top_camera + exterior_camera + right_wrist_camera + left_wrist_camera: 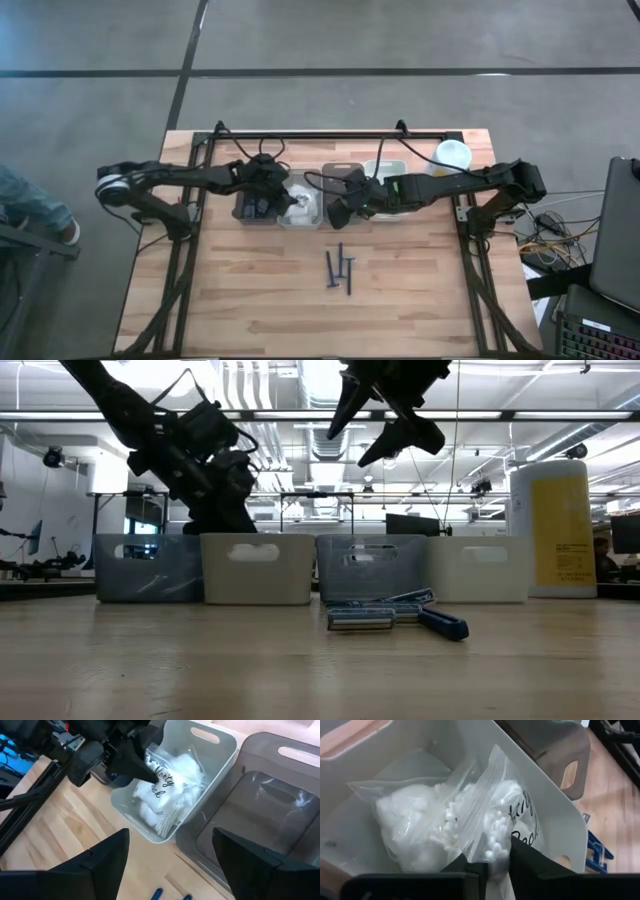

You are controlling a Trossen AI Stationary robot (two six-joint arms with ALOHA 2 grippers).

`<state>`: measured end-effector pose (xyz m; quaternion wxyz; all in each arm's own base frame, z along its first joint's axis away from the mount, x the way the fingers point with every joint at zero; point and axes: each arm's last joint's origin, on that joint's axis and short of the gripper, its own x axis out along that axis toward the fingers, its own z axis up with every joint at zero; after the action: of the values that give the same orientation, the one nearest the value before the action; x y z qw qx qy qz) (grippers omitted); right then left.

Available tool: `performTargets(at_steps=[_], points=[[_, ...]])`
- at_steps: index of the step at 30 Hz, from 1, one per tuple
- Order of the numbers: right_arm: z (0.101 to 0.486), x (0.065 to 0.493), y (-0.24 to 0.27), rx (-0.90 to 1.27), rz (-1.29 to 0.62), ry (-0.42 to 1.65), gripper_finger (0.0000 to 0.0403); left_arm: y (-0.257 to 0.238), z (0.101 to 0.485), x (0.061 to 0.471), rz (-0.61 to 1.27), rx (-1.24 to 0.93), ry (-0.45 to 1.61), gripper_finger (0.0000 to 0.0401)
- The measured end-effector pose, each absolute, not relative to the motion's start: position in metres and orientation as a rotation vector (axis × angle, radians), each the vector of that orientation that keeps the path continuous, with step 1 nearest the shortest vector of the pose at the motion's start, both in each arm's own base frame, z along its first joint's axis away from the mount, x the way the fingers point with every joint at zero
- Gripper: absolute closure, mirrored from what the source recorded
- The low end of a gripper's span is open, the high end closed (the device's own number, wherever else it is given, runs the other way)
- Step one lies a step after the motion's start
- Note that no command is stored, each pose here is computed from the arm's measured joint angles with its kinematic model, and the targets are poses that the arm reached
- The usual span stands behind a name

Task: Pick & Place Travel size toiletries
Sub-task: Put the white cotton pack into the gray bin

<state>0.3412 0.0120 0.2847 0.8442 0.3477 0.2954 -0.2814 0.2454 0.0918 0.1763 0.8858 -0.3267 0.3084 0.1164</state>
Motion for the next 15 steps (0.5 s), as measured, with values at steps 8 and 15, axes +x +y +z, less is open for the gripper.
performTargets(at_steps=[8,15], points=[[0.279,0.337,0.012,0.762,-0.636,0.666,0.0112,0.091,0.202,0.237,0.335,-0.650,0.597,0.0263],[0.275,0.335,0.012,0.761,-0.648,0.686,0.0082,0.087,0.221,0.226,0.322,-0.628,0.552,0.0194]])
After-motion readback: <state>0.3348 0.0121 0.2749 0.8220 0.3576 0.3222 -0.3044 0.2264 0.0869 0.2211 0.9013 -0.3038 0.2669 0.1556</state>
